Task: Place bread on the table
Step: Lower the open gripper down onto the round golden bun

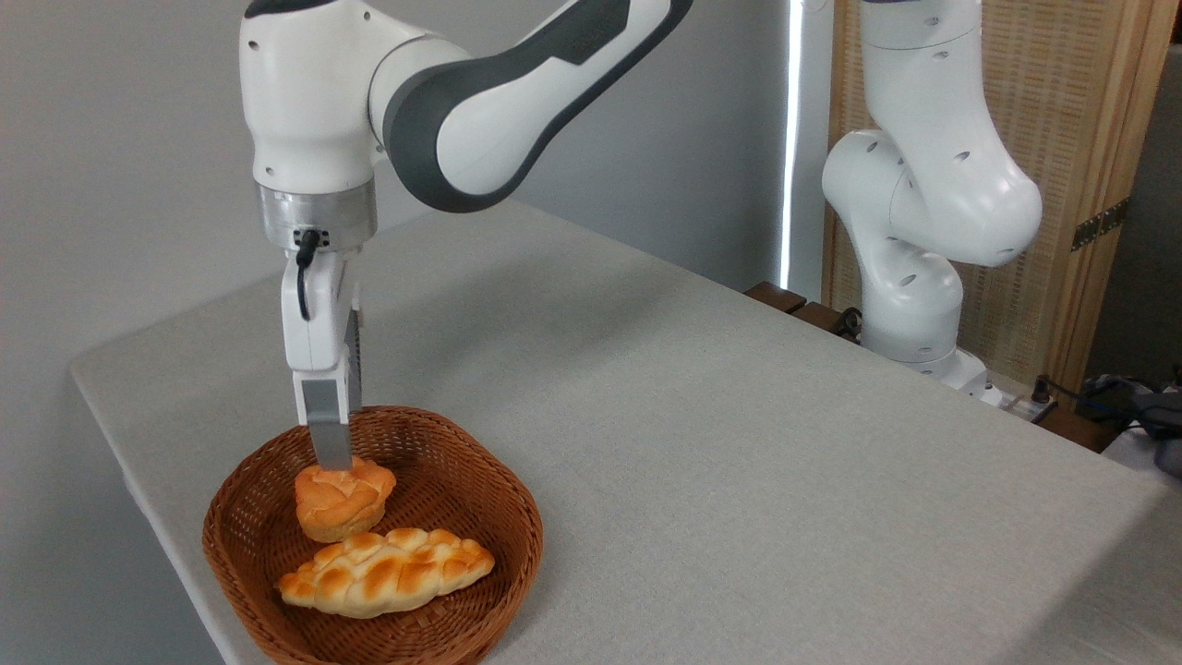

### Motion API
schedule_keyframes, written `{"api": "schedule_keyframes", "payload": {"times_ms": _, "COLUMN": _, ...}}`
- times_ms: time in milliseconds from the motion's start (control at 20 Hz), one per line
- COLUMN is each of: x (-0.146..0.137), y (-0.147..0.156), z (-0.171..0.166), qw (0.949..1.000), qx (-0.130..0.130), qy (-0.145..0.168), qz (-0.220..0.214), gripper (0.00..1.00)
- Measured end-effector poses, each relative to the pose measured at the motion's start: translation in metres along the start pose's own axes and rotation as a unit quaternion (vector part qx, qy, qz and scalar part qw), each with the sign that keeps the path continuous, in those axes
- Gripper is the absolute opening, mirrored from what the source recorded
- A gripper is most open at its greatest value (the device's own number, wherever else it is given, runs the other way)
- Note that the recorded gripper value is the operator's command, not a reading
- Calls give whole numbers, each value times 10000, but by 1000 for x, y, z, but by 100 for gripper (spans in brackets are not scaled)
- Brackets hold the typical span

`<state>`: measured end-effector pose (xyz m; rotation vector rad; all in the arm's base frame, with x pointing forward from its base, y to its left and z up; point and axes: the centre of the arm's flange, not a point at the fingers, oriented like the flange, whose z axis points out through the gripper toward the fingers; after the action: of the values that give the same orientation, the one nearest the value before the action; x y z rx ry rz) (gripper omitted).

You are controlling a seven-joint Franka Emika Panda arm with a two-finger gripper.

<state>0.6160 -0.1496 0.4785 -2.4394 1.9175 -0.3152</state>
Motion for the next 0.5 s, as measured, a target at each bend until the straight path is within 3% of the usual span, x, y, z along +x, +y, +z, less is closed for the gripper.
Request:
{"api": "schedule_keyframes", "payload": {"times_ms": 300, "x": -5, "y": 0, "z": 38, "qw": 9988, "qx": 108, "qy": 59, "qz": 477, "gripper": 100}}
{"api": "schedule_keyframes", "payload": {"times_ms": 500, "x": -7, "y": -2, "z": 46, "qw": 9977, "qx": 191, "qy": 90, "qz": 640, "gripper": 100}}
